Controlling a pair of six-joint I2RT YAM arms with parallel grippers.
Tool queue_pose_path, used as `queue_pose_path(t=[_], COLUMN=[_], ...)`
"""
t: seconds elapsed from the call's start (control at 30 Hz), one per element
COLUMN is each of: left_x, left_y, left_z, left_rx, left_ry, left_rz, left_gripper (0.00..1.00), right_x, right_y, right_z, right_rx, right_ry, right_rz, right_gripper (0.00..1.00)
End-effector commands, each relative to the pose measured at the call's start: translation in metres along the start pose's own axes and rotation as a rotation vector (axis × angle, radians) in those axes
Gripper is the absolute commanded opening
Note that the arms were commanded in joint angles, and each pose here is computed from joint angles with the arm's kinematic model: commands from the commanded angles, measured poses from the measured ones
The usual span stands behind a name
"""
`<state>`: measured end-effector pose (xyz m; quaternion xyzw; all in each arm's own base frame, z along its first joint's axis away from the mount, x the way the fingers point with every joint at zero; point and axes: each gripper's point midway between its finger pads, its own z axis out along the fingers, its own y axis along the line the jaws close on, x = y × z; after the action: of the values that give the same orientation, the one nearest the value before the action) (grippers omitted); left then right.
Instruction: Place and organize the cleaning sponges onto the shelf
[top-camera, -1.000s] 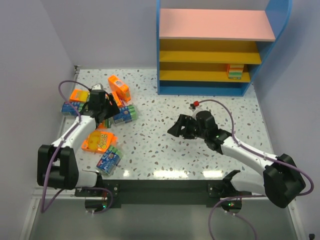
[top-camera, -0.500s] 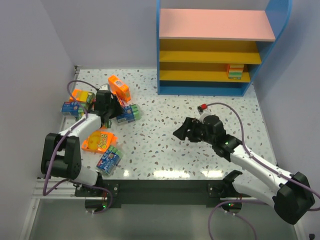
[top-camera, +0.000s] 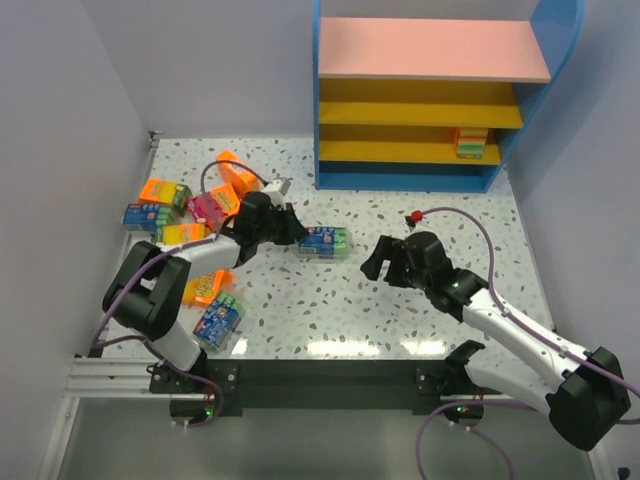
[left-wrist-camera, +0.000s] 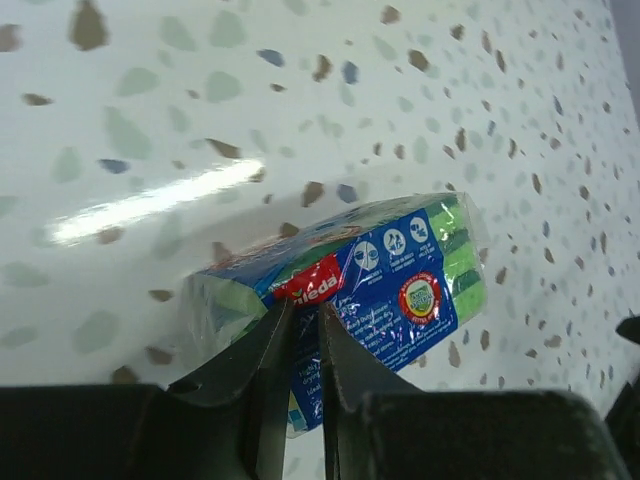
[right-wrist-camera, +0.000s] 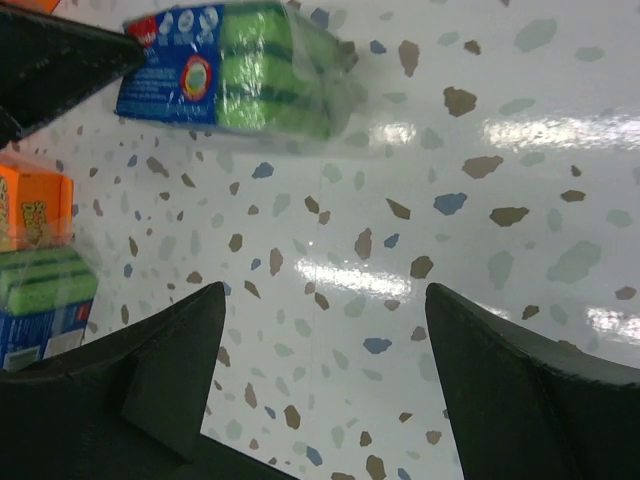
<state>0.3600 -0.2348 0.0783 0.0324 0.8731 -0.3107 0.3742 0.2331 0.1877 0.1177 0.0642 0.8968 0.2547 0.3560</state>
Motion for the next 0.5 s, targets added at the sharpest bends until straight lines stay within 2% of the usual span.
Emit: queue_pose_path(t=[0.0,0.13,0.23,0.37,0.47], left_x=[0.061,0.073,0.074,0.074,0.089], left_y=[-0.033,-0.083,-0.104,-0.106,-0.101], left_z=[0.011,0.013,0.009,0.002,-0.009], left_rx=[0.191,0.381,0.444,0.439,0.413], left_ry=[0.211,0.262,0.244,0.231,0.226], left_rz=[0.065,0.189,0.228,0.230,0.246], left_gripper=[0.20,0.22,0.22,0.22,0.20], right_x=[-0.032,-0.045,-0.045,-0.044,-0.040], right_y=[-0.005,-0.024,-0.024,-0.019,-0.015], right_z=[-0.015,-0.023,-0.020,-0.016,-0.012], right_rx=[0.079,0.190,0.185,0.159,0.132], right_ry=[-0.111,-0.148,-0.135,-0.124,-0.109], right_rz=[-0.007,-0.025,-0.026,-0.014,-0.015], right_gripper=[0.85,0.87,0.87,0.87,0.86])
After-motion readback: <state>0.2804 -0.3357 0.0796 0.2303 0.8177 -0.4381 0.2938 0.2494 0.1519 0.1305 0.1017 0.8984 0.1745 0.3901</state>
